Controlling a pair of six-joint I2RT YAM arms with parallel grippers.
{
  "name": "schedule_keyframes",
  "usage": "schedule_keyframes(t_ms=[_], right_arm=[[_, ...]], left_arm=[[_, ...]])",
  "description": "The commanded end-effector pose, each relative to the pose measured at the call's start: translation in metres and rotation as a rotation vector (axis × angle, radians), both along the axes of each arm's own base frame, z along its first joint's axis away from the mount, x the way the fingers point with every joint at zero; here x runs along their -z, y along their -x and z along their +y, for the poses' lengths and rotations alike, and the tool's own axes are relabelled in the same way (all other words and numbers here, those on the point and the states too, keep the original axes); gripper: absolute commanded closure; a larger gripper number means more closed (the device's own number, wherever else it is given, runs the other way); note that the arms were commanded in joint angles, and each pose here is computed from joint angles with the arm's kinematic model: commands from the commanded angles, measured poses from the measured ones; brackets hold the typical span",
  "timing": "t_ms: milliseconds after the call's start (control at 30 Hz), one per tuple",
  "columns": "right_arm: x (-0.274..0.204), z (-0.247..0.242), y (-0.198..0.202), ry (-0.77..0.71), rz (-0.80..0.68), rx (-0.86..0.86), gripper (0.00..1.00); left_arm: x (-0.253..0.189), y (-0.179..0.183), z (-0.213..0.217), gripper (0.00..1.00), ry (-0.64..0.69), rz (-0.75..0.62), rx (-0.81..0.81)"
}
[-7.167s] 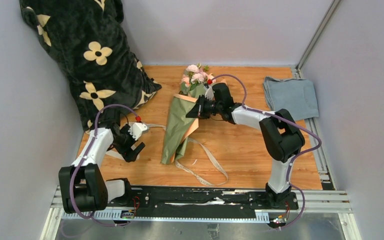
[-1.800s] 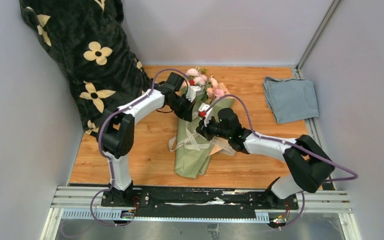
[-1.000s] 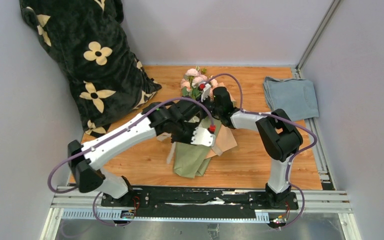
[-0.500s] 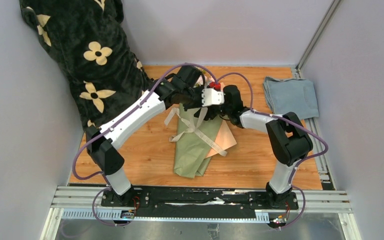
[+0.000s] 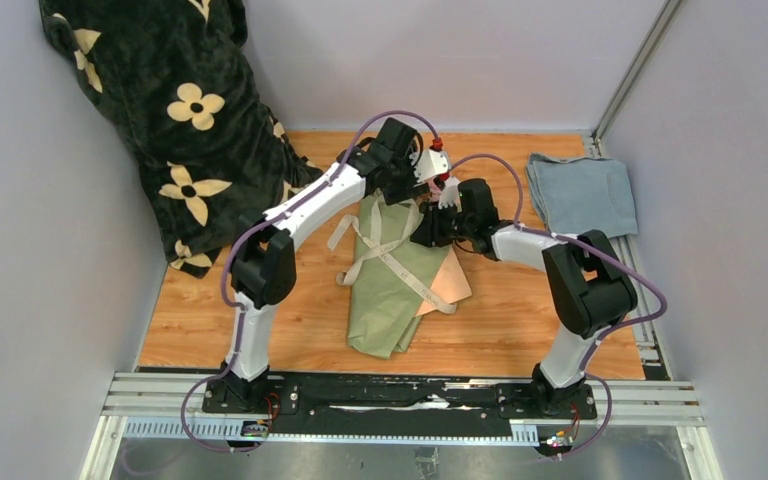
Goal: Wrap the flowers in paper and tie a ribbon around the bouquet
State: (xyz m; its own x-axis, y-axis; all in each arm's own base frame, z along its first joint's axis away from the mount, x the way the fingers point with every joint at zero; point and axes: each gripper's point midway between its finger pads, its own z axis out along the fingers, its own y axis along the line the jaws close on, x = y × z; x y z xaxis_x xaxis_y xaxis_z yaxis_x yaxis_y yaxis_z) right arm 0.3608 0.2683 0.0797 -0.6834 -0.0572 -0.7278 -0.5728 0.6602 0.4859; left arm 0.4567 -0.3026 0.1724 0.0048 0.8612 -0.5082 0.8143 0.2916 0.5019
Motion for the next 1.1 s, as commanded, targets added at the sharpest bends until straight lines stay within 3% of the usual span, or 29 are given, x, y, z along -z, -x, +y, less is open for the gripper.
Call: schedule_keyframes(t_ms=[0, 67, 200, 300, 400, 533, 633, 767, 833, 1067], right_arm=[[0.000, -0.020, 0.006, 0.061, 0.016, 0.075, 0.70], [0.001, -0.022, 0.009, 0.067, 0.015, 0.074, 0.70], [0.002, -0.020, 0.014, 0.059, 0.023, 0.043, 0.70], [0.002, -0.016, 0.018, 0.046, 0.030, 0.012, 0.71], [0.001, -0.013, 0.024, 0.036, 0.036, -0.032, 0.71], [-0.003, -0.009, 0.027, 0.034, 0.027, -0.089, 0.71], [-0.008, -0.003, 0.027, -0.003, -0.005, -0.121, 0.70], [-0.005, 0.002, 0.025, -0.031, -0.004, -0.136, 0.69], [-0.004, 0.005, 0.026, -0.044, 0.008, -0.146, 0.69], [0.004, 0.002, 0.024, -0.066, 0.040, -0.127, 0.69]], left_arm=[[-0.002, -0.036, 0.028, 0.14, -0.065, -0.080, -0.192], [-0.012, -0.038, 0.039, 0.02, -0.031, -0.064, -0.226], [-0.047, -0.019, 0.058, 0.00, 0.039, -0.037, -0.196], [-0.053, 0.026, 0.062, 0.00, 0.019, 0.029, -0.046], [-0.042, 0.081, 0.080, 0.02, -0.110, 0.107, 0.111], [-0.020, 0.143, 0.118, 0.15, -0.304, 0.176, 0.242], [0.003, 0.171, 0.120, 0.19, -0.379, 0.175, 0.422], [0.036, 0.172, 0.053, 0.18, -0.265, 0.248, 0.519], [0.051, 0.151, 0.029, 0.18, -0.232, 0.260, 0.500], [0.116, 0.127, 0.028, 0.15, -0.350, 0.319, 0.621]])
